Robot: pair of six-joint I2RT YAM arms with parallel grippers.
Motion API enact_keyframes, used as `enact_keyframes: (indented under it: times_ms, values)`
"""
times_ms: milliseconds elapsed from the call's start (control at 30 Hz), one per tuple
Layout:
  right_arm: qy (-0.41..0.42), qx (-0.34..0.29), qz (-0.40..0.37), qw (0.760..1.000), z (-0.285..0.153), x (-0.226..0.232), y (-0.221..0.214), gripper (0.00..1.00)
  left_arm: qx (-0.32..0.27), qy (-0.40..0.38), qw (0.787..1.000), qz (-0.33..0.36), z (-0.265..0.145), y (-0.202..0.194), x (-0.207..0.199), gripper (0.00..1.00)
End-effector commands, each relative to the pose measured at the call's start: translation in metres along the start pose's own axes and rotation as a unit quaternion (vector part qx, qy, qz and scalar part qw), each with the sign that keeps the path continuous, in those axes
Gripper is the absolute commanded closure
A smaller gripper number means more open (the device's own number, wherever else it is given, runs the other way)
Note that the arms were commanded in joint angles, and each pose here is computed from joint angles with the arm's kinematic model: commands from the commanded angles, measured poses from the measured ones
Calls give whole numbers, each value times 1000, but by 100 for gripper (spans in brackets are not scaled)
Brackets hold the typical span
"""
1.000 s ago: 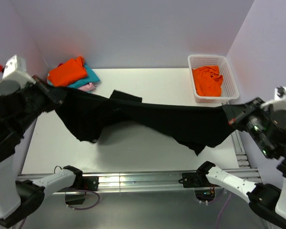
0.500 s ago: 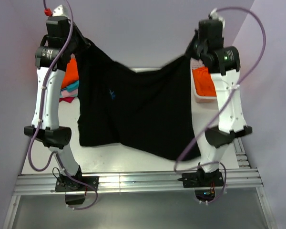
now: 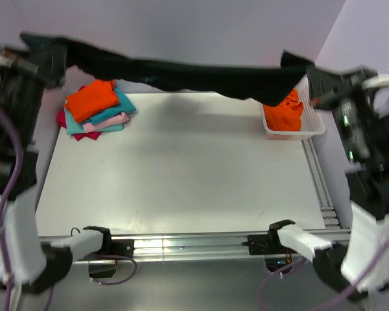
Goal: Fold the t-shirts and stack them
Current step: Flatten out the tshirt
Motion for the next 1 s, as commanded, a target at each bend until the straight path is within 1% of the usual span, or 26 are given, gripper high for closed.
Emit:
enact_keyframes:
  times_ms: [0,33,67,100,133,167,233,267,300,367,400,467,533,633,700,767,800,833,867,900,967]
  values:
    - [-3,63,2,998,-6,-20,-60,100,51,57,997,-17,-19,-49,34,100]
    - [-10,86,8,996,-8,-28,-82,100,105,94,990,-20,-22,-96,62,100]
    - [-32,131,23,991,-14,-48,-126,100,120,106,987,-25,-40,-109,69,100]
    - [-41,152,31,987,-18,-58,-148,100,141,128,981,-39,-48,-132,83,100]
    - [-36,170,43,984,-21,-62,-170,100,195,173,964,-46,-64,-186,115,100]
    - [-56,217,54,973,-30,-83,-218,100,201,199,958,-54,-80,-199,127,100]
    - [-66,265,65,960,-37,-98,-264,100,258,246,931,-81,-105,-248,151,100]
    - [-73,321,71,942,-47,-112,-308,100,307,283,905,-86,-127,-290,173,100]
    - [-88,365,76,924,-58,-125,-342,100,362,335,864,-101,-155,-327,192,100]
    - [-96,400,80,908,-71,-133,-365,100,414,374,822,-117,-180,-356,202,100]
    - [-96,412,83,902,-75,-136,-374,100,448,394,791,-131,-199,-370,203,100]
    - [-111,439,83,888,-90,-145,-393,100,490,424,749,-137,-223,-394,206,100]
    - [-124,464,81,873,-102,-152,-404,100,519,437,722,-138,-243,-407,205,100]
    - [-133,497,76,854,-116,-156,-415,100,529,436,714,-146,-256,-413,196,100]
    - [-133,508,75,848,-123,-156,-416,100,535,433,709,-155,-262,-415,191,100]
    - [-136,510,80,845,-129,-154,-411,100,543,438,698,-161,-272,-415,189,100]
    - [-149,520,83,837,-136,-155,-411,100,546,440,694,-163,-276,-416,188,100]
    - [-158,519,82,836,-138,-156,-408,100,551,443,688,-163,-281,-417,188,100]
    - [-174,520,88,832,-142,-157,-406,100,557,450,678,-165,-289,-417,187,100]
    - [-195,534,88,818,-154,-161,-406,100,559,452,674,-167,-293,-418,186,100]
    - [-225,537,100,807,-166,-164,-405,100,564,457,664,-180,-304,-419,181,100]
Point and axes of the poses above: each gripper's point midway between its finger pads, its own z axis out along the fingers, its own x axis along the line the jaws close on, y = z × x, the point moved 1 cm from there along -z, back along the fingers, and after that the axes turned 1 degree about z, right-handed, at the moved point
